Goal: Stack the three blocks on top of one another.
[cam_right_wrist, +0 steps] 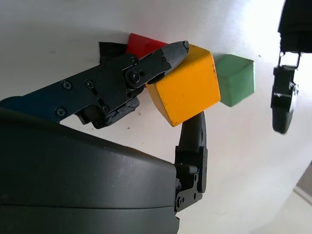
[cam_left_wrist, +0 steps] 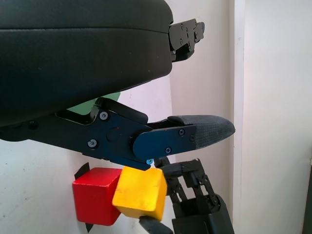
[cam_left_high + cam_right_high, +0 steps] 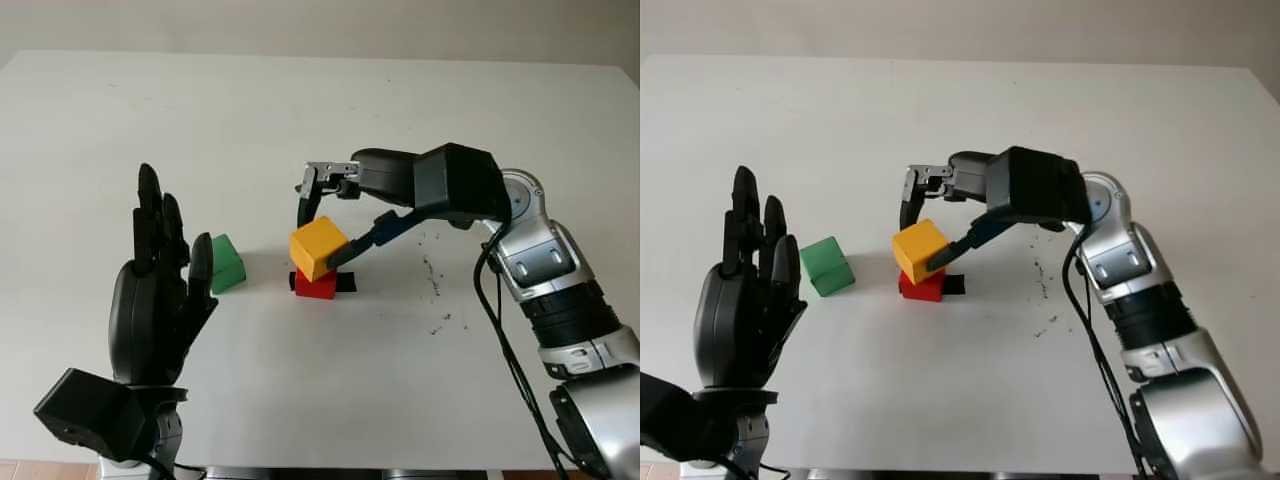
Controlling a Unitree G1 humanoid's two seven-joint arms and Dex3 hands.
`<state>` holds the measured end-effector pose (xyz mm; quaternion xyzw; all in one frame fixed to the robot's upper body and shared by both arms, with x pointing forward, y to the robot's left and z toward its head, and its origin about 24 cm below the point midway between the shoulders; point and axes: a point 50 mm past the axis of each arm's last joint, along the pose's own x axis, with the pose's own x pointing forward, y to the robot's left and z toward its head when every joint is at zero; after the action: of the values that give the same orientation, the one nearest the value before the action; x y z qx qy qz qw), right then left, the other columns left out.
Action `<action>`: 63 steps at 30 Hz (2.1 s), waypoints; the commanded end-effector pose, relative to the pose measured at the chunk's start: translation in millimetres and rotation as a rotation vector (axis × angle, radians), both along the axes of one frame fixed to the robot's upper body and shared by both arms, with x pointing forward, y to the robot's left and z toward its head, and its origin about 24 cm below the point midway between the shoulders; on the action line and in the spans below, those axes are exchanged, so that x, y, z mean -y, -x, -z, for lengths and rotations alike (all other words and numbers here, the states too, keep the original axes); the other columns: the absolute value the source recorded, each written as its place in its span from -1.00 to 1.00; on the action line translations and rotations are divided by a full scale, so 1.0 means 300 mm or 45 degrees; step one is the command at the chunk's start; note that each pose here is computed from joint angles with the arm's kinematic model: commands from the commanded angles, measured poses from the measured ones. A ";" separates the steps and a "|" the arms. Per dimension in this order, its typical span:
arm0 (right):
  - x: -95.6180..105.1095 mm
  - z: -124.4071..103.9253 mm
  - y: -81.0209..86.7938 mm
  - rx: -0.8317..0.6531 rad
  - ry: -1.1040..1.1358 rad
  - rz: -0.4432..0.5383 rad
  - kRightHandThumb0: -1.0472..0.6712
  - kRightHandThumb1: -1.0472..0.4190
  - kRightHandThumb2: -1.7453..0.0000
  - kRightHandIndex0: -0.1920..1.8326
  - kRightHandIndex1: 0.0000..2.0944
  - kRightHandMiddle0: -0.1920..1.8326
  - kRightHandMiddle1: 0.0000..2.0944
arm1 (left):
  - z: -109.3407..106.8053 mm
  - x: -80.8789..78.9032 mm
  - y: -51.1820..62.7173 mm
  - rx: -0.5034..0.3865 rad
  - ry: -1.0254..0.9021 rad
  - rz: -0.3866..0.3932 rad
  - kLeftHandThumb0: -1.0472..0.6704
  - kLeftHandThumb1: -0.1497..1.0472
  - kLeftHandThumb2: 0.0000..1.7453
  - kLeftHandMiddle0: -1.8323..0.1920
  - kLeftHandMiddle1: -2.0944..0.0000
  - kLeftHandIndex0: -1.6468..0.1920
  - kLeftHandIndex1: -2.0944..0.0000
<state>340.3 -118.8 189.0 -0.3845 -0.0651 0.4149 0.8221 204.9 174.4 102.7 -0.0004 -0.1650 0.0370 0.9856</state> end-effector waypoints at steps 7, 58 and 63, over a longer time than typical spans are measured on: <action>0.019 0.008 0.055 -0.031 -0.106 0.138 -0.21 -0.89 0.93 -0.68 -0.97 -0.66 0.64 | -0.002 0.004 0.008 0.014 0.013 0.005 -0.51 1.00 -0.40 0.99 0.95 1.00 0.95; -0.001 0.124 0.137 -0.163 -0.303 0.364 -0.25 -0.97 0.94 -0.70 -0.95 -0.77 0.73 | 0.000 0.016 0.010 0.016 0.035 0.003 -0.51 1.00 -0.40 1.00 0.95 1.00 0.96; 0.004 0.136 0.144 -0.181 -0.298 0.369 -0.23 -0.98 0.94 -0.71 -0.96 -0.78 0.72 | -0.001 0.014 0.011 0.017 0.024 0.008 -0.51 1.00 -0.38 1.00 0.96 1.00 0.98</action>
<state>300.6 -119.6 149.7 -0.2629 -0.0021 0.3040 0.9157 203.8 170.2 101.4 -0.0142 -0.1648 0.0365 0.9855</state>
